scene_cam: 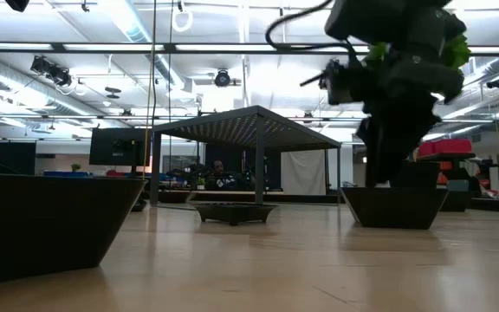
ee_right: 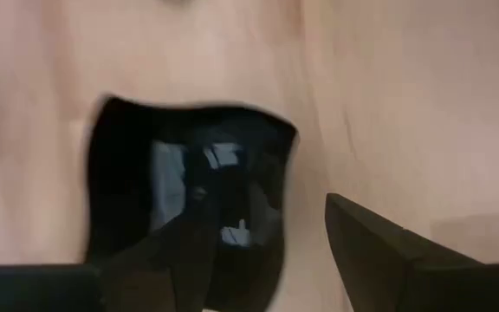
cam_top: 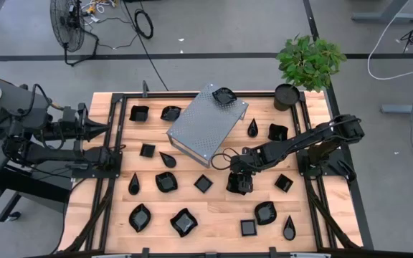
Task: Pick & Place Mini shaped plates
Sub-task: Put the black distorted square plate on the shelf, then stack the black distorted square plate on top of the black distorted square plate on the shelf
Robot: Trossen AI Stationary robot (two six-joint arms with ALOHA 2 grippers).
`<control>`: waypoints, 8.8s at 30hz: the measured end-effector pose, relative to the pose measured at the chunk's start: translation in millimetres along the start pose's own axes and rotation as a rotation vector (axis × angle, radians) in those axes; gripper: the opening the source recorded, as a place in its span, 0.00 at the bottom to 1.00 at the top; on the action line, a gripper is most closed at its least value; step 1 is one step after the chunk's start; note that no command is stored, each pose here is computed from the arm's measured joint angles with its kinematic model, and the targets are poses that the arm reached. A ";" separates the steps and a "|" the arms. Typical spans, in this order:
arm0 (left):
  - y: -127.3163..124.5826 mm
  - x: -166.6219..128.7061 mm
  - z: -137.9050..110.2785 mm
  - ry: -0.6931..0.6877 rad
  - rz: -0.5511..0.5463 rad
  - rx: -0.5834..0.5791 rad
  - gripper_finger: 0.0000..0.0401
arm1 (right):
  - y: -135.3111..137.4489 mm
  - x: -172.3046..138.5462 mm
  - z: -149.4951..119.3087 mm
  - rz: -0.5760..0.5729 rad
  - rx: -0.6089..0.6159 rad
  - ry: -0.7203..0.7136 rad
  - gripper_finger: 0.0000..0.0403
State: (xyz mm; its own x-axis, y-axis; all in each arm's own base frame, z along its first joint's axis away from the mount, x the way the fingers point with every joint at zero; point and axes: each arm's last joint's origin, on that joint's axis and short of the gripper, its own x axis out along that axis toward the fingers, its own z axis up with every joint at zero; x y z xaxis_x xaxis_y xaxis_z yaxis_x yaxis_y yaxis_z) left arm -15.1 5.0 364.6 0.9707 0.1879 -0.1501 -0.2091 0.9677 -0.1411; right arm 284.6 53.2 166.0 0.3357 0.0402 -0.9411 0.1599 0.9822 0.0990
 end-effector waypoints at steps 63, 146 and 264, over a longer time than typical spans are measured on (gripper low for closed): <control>0.0 -0.4 0.2 -0.001 -0.001 0.000 0.01 | 12.0 -76.9 44.4 0.204 0.144 -0.117 0.00; 0.0 0.0 0.0 0.000 -0.001 0.000 0.01 | -134.4 -77.4 195.7 0.275 0.308 -0.231 0.00; 0.0 -0.2 0.0 -0.001 0.000 0.000 0.01 | -72.6 -101.9 54.0 0.030 0.411 -0.040 0.35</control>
State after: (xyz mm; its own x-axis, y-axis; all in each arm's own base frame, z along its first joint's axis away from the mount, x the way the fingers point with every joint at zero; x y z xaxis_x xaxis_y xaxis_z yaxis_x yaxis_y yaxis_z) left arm -15.3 5.0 364.7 0.9707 0.1880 -0.1494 -0.2091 0.9676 -0.1415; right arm 288.9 -32.1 272.1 0.3805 0.0524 -0.9233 0.5045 0.8250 0.2547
